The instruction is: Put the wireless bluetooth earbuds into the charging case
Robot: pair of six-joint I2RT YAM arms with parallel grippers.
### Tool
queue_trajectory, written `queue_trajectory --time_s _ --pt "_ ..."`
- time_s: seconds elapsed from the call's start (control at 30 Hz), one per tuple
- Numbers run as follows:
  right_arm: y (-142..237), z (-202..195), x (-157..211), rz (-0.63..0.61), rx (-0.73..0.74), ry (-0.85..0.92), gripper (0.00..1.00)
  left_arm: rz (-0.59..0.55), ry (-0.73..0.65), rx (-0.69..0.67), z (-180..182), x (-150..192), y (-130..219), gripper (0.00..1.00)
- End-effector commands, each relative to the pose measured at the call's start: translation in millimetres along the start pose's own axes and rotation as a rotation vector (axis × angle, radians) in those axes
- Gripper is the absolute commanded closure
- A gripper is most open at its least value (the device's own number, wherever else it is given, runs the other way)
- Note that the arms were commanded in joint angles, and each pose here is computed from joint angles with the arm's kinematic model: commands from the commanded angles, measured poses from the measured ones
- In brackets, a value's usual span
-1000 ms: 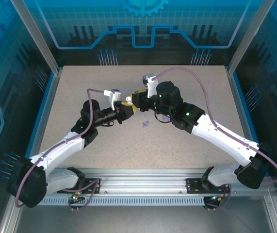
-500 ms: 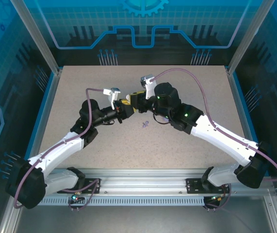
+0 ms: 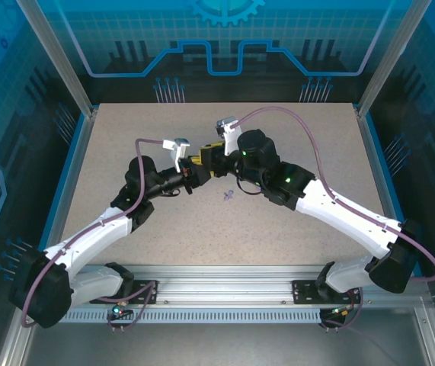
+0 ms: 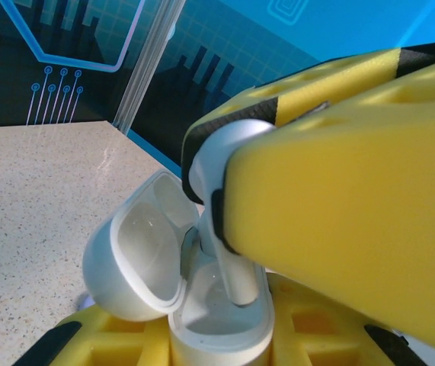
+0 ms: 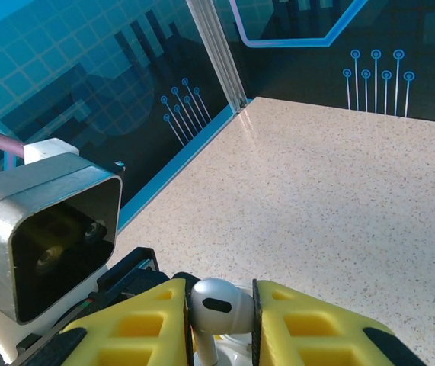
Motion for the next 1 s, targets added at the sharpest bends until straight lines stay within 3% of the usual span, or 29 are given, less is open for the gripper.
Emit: queue_trajectory --time_s 0.0,0.63,0.97 --pt "-0.2 11.4 -3.7 -0.014 -0.023 0.016 0.76 -0.087 -0.091 0.041 -18.1 -31.0 1.7 0.89" --pt "8.1 14.0 -4.3 -0.019 -0.032 0.042 0.76 -0.138 -0.118 0.017 -22.5 -42.2 10.0 0.89" --pt "9.6 15.0 -6.1 -0.024 -0.035 0.043 0.70 -0.134 -0.122 0.022 -23.7 -42.2 10.3 0.89"
Point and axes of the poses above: each hand's point on the last joint's axis, 136 mm out from that joint toward the fingers, its own y axis back along the fingers, its own z axis along the line the jaws close on, x = y × z, the point moved 4 cm from there along y, back along the fingers, and after that the axes turned 7 degrees about -y, right-handed, at the moved point
